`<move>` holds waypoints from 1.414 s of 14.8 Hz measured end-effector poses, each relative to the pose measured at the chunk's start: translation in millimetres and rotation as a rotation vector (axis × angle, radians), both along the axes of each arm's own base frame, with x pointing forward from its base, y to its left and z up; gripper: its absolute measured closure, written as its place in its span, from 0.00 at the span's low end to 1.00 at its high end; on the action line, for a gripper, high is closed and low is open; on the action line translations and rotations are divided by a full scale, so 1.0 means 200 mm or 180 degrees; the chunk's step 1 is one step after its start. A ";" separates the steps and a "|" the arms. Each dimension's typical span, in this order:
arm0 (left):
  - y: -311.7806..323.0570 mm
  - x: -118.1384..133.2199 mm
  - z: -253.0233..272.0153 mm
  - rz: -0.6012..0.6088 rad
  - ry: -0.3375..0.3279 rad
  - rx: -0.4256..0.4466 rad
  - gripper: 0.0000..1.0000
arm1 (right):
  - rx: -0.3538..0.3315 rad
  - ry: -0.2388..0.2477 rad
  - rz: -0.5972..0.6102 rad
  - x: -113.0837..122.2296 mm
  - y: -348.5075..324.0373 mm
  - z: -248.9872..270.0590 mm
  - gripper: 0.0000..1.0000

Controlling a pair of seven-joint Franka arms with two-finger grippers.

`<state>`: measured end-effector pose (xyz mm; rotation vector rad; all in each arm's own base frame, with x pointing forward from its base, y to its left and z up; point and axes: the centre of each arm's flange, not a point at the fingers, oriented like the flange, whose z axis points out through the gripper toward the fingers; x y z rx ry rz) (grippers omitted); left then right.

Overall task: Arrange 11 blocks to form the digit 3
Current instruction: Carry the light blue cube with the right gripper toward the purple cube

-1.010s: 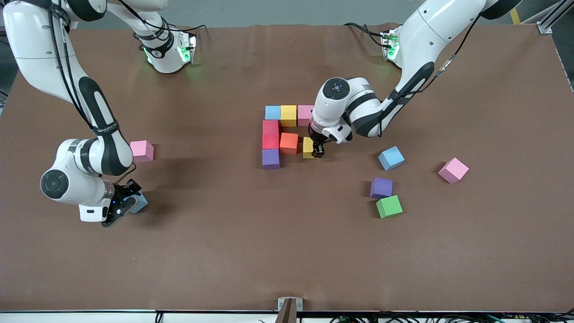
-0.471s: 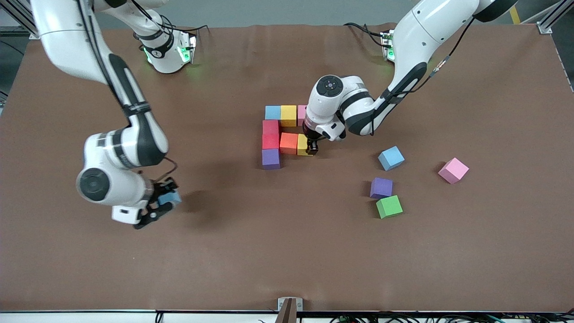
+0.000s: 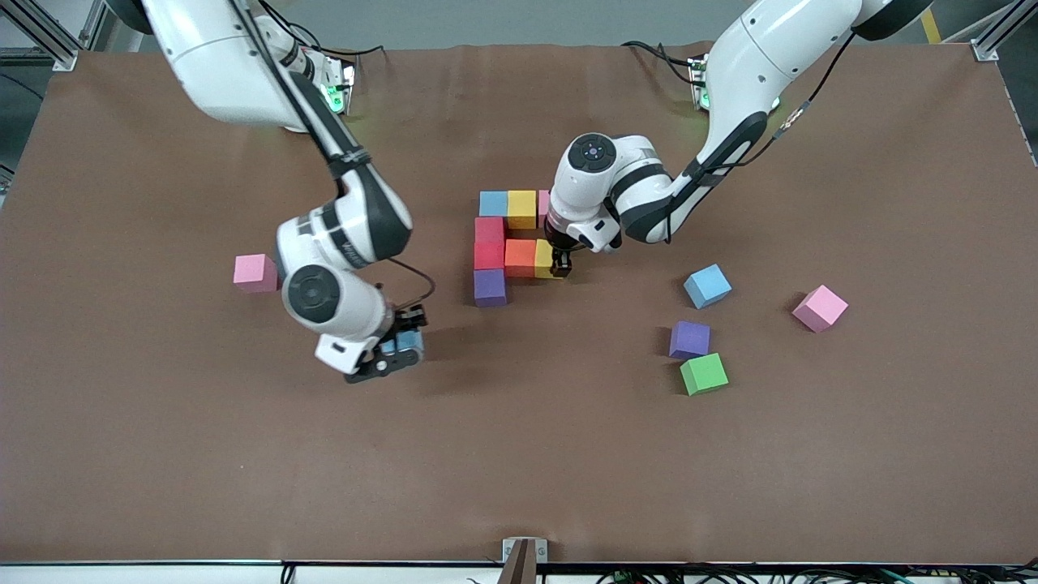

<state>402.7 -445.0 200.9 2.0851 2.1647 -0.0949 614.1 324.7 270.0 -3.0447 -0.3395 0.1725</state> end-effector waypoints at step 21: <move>0.15 0.39 0.63 0.0293 0.0077 0.0176 0.00 | -0.0166 -0.0199 -0.0488 -0.24 0.63 -0.35 0.44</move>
